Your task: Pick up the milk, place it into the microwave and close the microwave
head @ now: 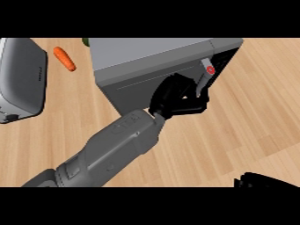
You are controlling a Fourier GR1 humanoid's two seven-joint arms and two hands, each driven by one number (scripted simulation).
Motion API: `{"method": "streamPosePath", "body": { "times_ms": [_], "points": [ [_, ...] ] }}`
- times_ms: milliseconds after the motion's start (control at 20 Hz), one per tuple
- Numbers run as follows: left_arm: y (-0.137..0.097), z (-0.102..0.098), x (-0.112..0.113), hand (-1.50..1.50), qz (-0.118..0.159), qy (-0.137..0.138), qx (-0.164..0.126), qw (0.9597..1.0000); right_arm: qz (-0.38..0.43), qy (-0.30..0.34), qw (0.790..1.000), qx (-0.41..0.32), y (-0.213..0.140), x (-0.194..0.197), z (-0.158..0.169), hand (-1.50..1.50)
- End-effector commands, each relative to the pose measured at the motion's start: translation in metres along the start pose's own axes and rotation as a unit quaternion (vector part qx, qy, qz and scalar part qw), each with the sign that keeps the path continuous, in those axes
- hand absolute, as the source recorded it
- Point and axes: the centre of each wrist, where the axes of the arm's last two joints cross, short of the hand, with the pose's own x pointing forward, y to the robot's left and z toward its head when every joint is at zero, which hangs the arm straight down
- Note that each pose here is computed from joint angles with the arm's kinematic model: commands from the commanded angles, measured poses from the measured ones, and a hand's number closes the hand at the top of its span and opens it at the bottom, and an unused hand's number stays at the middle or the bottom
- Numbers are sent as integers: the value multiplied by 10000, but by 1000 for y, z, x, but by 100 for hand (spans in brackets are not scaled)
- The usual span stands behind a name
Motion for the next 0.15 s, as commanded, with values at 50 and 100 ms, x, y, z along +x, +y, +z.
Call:
{"method": "streamPosePath", "body": {
  "times_ms": [50, 100],
  "points": [
    [64, 9, -17, 150, 359, 125, 1178, 9923, 17, -86, 9999, -122, 19, 2, -5, 150],
    [62, 10, -22, 150, 420, 96, 1126, 9927, 29, -119, 9998, -138, 23, 2, -7, 150]
  ]
}}
